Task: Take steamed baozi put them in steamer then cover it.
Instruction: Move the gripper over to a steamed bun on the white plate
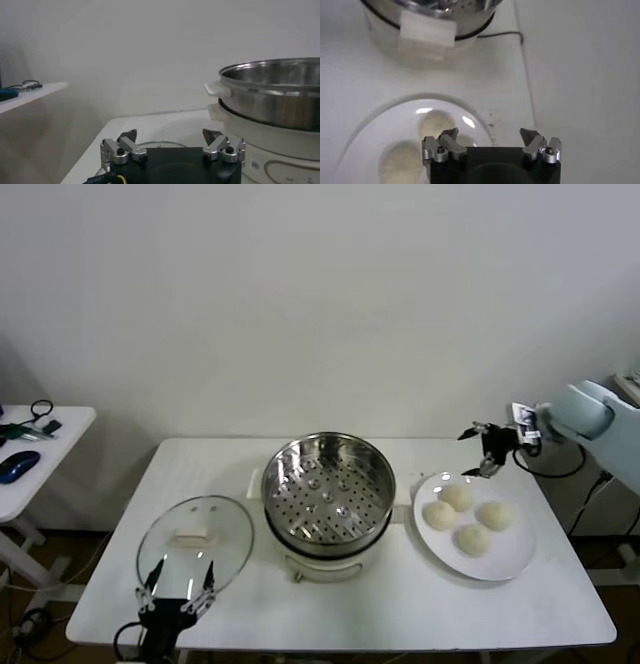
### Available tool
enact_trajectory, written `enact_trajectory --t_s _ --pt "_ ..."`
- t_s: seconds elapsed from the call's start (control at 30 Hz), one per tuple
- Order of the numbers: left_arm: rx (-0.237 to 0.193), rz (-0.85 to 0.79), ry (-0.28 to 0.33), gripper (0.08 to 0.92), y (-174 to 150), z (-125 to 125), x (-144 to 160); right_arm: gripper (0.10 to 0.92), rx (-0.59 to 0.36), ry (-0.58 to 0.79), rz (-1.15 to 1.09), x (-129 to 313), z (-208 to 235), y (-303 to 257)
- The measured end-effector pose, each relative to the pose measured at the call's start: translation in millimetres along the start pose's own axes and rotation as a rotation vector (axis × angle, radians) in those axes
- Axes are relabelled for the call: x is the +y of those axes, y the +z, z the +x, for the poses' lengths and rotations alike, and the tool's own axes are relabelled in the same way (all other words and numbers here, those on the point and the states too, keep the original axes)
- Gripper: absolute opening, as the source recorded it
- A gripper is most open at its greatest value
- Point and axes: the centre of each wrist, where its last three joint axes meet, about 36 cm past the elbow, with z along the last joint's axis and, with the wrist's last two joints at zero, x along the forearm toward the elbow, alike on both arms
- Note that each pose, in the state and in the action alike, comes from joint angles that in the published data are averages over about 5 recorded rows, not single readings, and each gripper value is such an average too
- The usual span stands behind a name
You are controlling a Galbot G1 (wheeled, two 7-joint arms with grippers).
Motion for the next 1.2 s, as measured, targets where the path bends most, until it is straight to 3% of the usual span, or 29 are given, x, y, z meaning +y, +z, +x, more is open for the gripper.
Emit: enact_trajectory --t_s 0.43,1.2 --pt "0.004 -0.001 -0.006 0.823 2.5 -4.0 3.1 0.823 0.156 -0.102 0.024 -23.1 -54.8 -10.9" --pt "0.021 -0.003 -0.011 0.823 8.4 -4.2 4.2 0.798 0.19 -0.136 -0.007 -19.9 -127.5 -8.7"
